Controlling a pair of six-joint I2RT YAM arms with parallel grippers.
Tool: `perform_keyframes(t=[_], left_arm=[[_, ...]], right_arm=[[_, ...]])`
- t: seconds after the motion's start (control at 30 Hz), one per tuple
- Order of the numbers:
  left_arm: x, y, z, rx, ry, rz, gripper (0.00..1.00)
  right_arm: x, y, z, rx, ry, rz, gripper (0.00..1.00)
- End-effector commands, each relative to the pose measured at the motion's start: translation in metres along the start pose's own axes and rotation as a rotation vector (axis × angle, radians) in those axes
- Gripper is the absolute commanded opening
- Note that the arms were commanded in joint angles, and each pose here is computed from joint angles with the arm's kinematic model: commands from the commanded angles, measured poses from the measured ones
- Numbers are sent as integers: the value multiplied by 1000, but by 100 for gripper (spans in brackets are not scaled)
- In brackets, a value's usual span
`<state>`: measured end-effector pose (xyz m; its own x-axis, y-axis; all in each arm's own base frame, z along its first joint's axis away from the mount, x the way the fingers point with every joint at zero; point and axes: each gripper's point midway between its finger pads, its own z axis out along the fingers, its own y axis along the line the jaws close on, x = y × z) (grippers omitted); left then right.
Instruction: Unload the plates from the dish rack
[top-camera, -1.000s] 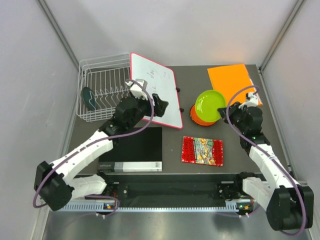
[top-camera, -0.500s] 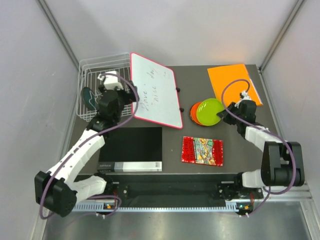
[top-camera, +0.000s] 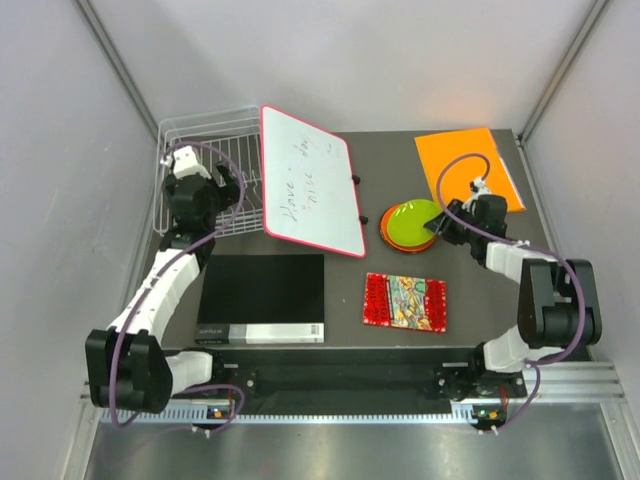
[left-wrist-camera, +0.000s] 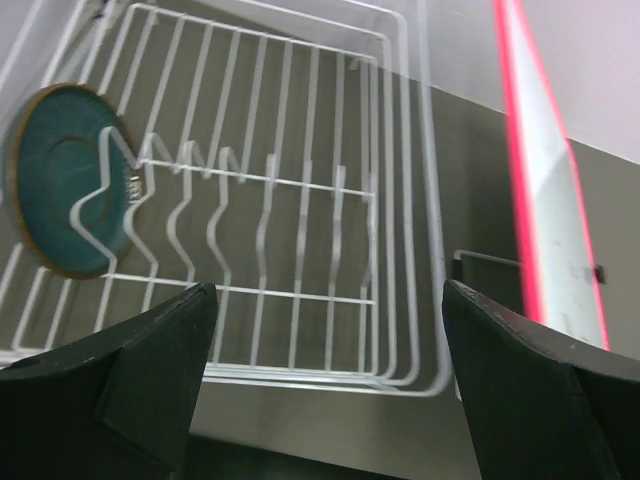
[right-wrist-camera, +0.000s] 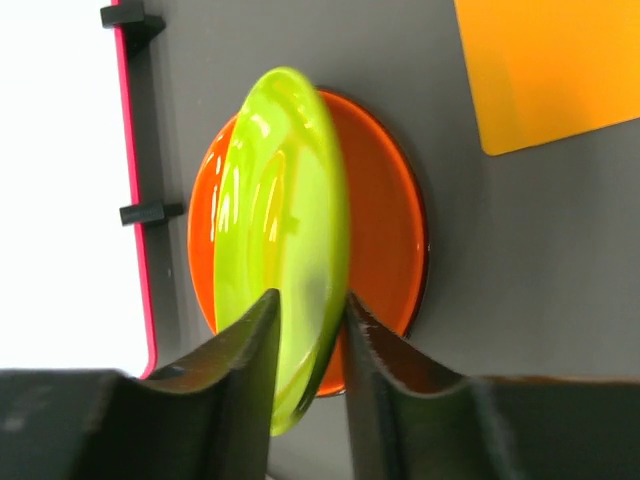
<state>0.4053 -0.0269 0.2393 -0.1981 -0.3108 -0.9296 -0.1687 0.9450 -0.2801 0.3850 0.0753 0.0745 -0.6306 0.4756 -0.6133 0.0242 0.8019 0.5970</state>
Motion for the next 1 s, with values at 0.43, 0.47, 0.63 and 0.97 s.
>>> perform_keyframes(t=[0.43,0.47,0.63,0.97], left_arm=[[-6,64,22,-109,15,-116,98],[-6,68,23,-124,11,-116,97],[-12,91,27,-178,-1,-129,97],[-31,151,48,-357,-81,-131,97]], right_arm=[[-33,15,-41,258,55,-293,62],[-33,15,-41,257,52,-289,62],[-22,4,-37,277,65,-267,62],[-6,17,-36,161,31,-218,62]])
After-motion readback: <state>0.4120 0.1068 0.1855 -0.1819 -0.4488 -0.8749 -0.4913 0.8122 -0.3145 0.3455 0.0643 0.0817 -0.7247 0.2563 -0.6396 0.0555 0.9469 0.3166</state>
